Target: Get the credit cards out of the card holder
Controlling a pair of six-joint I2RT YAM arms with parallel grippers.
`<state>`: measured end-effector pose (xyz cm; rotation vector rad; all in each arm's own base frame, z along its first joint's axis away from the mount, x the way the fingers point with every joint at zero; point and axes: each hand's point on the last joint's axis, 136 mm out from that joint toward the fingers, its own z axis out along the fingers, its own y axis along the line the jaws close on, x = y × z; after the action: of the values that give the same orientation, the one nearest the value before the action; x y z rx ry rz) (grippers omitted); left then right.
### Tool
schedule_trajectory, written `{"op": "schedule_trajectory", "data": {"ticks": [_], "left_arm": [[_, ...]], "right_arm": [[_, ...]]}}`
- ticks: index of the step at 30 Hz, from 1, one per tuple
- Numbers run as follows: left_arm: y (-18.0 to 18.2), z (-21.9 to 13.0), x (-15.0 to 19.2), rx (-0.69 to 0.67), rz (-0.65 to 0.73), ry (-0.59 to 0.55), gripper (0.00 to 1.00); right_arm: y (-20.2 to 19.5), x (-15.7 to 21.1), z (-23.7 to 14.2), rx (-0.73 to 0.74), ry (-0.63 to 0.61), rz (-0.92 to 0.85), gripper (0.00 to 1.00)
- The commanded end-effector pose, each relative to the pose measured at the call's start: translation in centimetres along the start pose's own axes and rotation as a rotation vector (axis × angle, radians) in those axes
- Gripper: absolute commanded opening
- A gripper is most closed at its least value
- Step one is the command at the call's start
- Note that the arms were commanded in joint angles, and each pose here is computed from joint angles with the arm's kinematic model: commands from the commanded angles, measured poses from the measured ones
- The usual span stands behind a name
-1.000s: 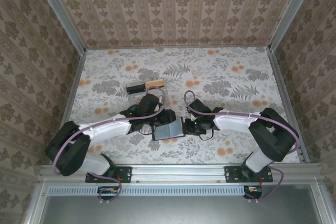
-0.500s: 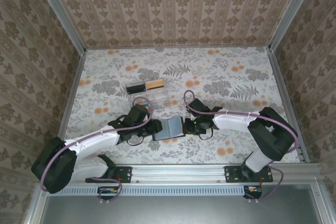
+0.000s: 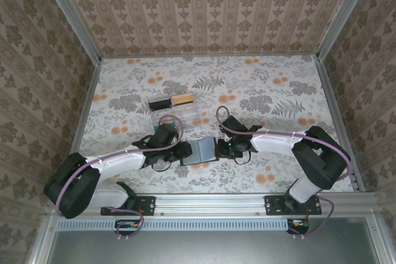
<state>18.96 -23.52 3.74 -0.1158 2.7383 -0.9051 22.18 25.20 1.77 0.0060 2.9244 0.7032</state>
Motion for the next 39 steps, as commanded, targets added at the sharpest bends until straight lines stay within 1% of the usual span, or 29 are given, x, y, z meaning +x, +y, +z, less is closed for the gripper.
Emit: {"op": "schedule_trajectory", "data": {"ticks": [1, 8, 24, 36, 39], "left_arm": [[-0.4, 0.2, 0.0, 0.030, -0.005, 0.005, 0.41], [-1.9, 0.4, -0.2, 0.083, 0.026, 0.007, 0.41], [-2.5, 1.7, 0.4, 0.083, 0.036, 0.053, 0.42], [-5.9, 2.8, -0.1, 0.141, 0.089, 0.082, 0.42], [-6.5, 2.9, -0.3, 0.145, 0.100, 0.081, 0.42]], "right_arm": [[-0.1, 0.0, 0.2, 0.025, 0.009, -0.006, 0.21], [-0.2, 0.2, 0.5, 0.026, 0.017, -0.001, 0.22], [0.0, 0.2, 0.4, 0.023, 0.014, -0.002, 0.23], [0.1, 0.2, 0.3, 0.021, 0.007, -0.003, 0.23], [0.1, 0.1, 0.1, 0.024, -0.002, -0.002, 0.27]]}}
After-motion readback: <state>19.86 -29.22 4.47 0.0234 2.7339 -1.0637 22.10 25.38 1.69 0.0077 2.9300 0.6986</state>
